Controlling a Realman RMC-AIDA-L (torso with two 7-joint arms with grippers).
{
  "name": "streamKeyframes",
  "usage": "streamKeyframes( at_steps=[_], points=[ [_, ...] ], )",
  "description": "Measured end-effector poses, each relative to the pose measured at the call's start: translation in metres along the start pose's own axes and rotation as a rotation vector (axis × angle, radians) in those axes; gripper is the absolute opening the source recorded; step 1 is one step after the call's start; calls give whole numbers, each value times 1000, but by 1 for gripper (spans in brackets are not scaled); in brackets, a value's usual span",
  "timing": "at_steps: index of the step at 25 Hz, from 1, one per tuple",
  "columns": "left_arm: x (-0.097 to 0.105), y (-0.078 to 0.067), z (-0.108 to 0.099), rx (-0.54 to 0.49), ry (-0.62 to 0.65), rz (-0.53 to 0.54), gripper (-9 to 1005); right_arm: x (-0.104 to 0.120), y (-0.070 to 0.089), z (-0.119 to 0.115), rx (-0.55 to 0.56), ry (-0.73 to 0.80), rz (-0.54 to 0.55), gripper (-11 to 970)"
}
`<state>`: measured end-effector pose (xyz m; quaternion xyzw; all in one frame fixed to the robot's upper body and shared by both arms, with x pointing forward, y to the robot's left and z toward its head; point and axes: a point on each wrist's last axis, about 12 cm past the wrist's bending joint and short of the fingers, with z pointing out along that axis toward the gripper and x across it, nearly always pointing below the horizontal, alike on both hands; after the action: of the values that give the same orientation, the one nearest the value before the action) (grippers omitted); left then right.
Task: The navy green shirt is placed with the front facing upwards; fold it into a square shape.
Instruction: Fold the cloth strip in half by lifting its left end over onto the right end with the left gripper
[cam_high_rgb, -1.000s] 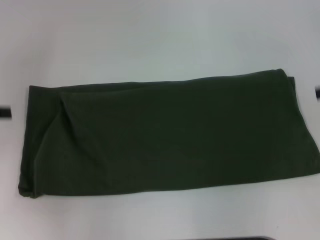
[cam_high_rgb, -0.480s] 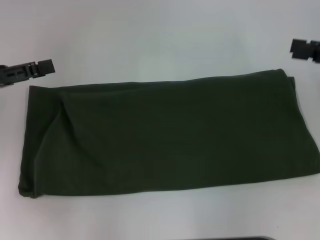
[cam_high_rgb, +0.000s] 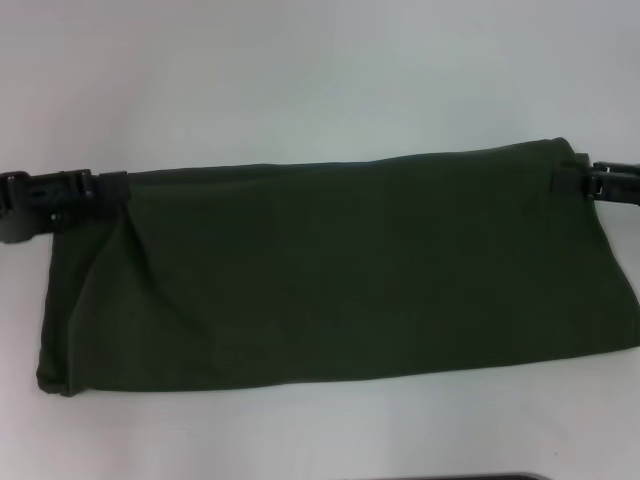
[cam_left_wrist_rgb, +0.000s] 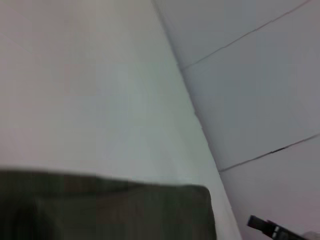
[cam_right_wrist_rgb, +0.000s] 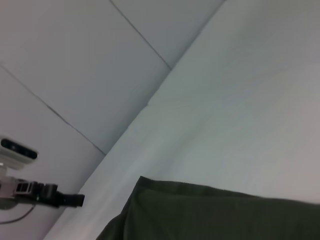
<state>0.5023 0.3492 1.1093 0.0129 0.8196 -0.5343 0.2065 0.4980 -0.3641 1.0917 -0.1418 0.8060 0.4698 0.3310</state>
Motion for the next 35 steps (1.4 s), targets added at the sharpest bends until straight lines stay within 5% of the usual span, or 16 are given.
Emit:
streamKeyframes(
  at_steps=[11, 24, 35],
  points=[
    [-1, 18, 32, -107, 71, -195, 691, -19, -2, -11, 23, 11, 145, 673],
    [-1, 39, 39, -297, 81, -211, 690, -22, -1, -12, 19, 13, 171, 674],
    [-12, 33, 23, -309, 98, -181, 691, -25, -1, -11, 16, 17, 171, 673]
  ],
)
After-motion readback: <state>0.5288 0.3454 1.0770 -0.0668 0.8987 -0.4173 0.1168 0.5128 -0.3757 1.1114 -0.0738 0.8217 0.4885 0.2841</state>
